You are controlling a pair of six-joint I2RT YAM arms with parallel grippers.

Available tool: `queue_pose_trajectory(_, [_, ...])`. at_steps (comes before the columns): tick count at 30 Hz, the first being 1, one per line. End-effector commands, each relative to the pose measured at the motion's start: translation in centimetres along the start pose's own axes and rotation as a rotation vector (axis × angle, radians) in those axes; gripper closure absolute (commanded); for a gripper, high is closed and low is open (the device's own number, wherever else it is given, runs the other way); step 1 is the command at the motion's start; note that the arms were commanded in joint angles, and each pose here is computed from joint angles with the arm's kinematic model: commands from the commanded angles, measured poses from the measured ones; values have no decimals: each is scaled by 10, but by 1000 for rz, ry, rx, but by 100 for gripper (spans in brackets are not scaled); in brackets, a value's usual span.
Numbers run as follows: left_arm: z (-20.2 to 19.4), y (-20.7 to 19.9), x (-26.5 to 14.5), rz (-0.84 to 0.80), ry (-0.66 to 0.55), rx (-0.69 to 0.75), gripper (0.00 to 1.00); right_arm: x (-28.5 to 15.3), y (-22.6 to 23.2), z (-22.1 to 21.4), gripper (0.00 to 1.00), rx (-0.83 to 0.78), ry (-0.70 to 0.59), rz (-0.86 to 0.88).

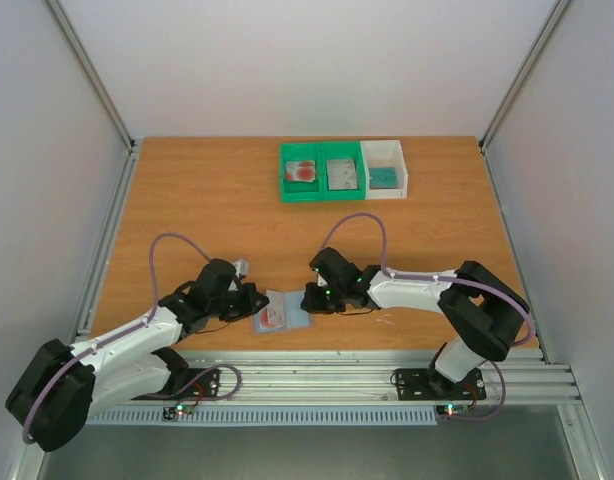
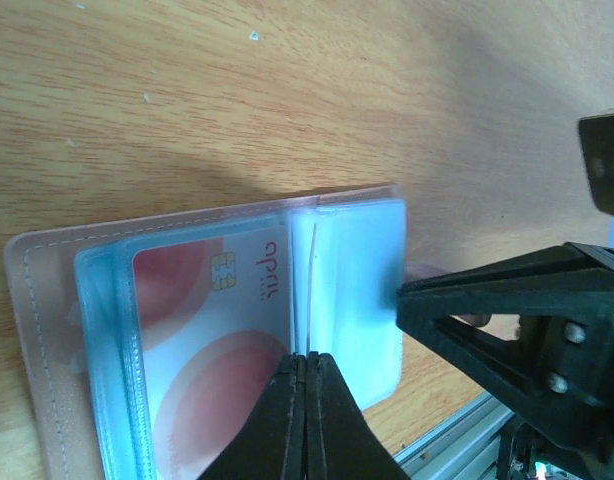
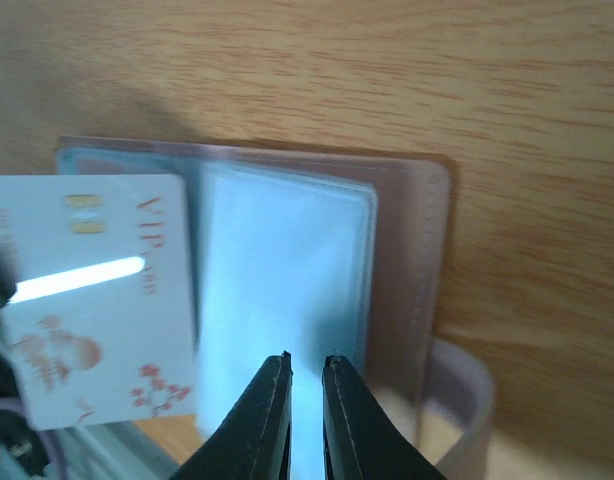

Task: Take the credit cards out of the card holder

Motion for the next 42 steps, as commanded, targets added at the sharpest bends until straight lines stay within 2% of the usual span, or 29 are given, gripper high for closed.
queue_pose_trajectory(1, [11,-9,-5,-18,-35,29,99,-15,30,-4,87,-44,24,134])
queue_pose_trajectory(10, [11,-11,-8,-25,-36,15,100,-7,61,-8,82,-36,124,319])
queue_pose_trajectory(16, [18,-25,-24,-74,-82,11,100,-19,67,-7,65,23,83,417])
queue_pose_trajectory(24, [32,-47,-58,-148,-219,5,100,-56,78,-5,39,109,-5,548])
queue_pose_trajectory(30, [41,-59,-77,-217,-302,-30,100,-73,88,-5,24,134,-20,645])
queue_pose_trajectory(36, [45,-67,-85,-275,-344,-50,100,-81,97,-6,27,124,-5,714])
queue_pose_trajectory(38, [45,-67,-86,-278,-348,-51,99,-84,100,-7,36,110,-2,736])
queue_pose_trajectory(42, [44,-67,-84,-310,-356,-59,100,-85,101,-9,62,89,1,747])
Point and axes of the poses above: each gripper's point midway between its finger pads, its own x axis out along the fingers, its own y axis along the line the jaws close on, z = x × y, the point moved 5 cm from there along -x, back along the fingers, and after that the axes turned 14 degrees about x, right-handed, at the moved point
